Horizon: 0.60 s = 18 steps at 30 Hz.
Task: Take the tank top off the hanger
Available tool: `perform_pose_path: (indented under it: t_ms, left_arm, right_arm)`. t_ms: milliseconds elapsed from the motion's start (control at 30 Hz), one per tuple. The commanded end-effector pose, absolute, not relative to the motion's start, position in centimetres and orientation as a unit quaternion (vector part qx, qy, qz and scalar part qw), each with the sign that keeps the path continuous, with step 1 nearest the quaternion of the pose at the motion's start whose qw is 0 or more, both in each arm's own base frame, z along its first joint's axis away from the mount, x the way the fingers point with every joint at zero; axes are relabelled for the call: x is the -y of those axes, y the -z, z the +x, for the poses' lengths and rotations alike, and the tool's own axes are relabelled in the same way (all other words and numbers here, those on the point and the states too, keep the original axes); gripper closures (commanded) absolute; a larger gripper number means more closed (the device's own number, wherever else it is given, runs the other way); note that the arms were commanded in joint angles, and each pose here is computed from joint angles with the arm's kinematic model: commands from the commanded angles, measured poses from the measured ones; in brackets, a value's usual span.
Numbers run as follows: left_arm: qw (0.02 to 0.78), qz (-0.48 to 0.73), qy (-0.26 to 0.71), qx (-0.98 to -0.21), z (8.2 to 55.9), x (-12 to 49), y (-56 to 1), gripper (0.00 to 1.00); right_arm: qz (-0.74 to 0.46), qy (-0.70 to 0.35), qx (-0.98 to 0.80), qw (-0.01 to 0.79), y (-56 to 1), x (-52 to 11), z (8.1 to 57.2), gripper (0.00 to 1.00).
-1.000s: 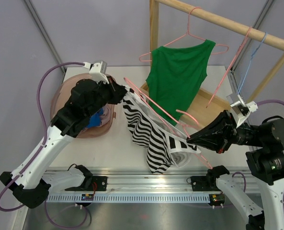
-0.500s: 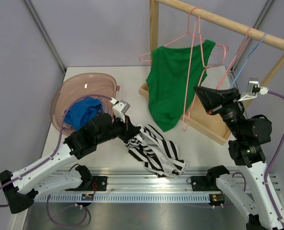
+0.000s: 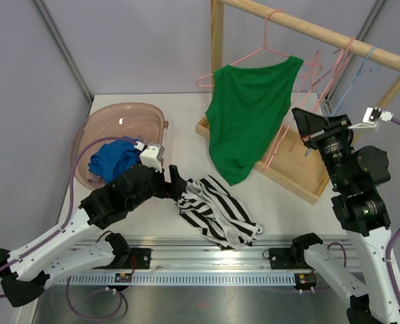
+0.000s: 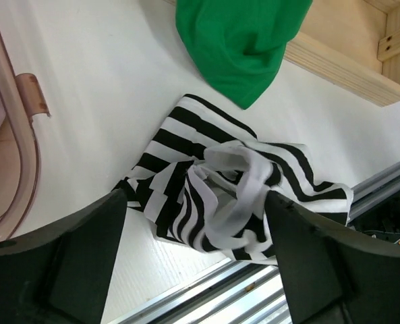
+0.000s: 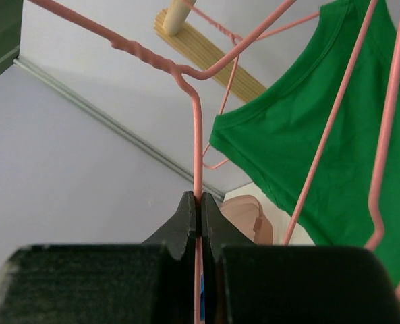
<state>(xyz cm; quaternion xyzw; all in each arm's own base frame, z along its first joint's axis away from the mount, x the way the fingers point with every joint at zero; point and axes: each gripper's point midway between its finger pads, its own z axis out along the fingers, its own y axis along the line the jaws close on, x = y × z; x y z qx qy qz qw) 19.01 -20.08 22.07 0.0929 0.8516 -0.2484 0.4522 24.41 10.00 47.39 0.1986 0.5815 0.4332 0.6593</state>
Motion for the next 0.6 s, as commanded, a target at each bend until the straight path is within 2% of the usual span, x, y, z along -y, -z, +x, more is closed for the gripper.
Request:
perform_pose_path:
  t_ms: [0, 133, 267, 567]
  left_arm:
    - [0.487, 0.065, 0.242, -0.836, 19.8, 19.0, -24.7, 0.09]
    - [0.483, 0.072, 0.241, -0.839, 19.5, 18.9, -24.3, 0.01]
    - [0.48, 0.083, 0.239, -0.84, 19.1, 18.7, -24.0, 0.01]
    - [0.478, 0.089, 0.244, -0.839, 18.4, 18.2, -23.1, 0.01]
  right_arm:
    - [0.24, -0.386, -0.592, 0.666, -48.5, -8.6, 26.5, 1.0]
    - [0.25, -0.356, -0.603, 0.669, -50.2, -8.3, 28.7, 1.0]
    - [0.281, -0.323, -0.616, 0.662, -49.9, -7.8, 31.4, 1.0]
    - [0.318, -0.282, -0.605, 0.673, -51.0, -6.3, 33.7, 1.0]
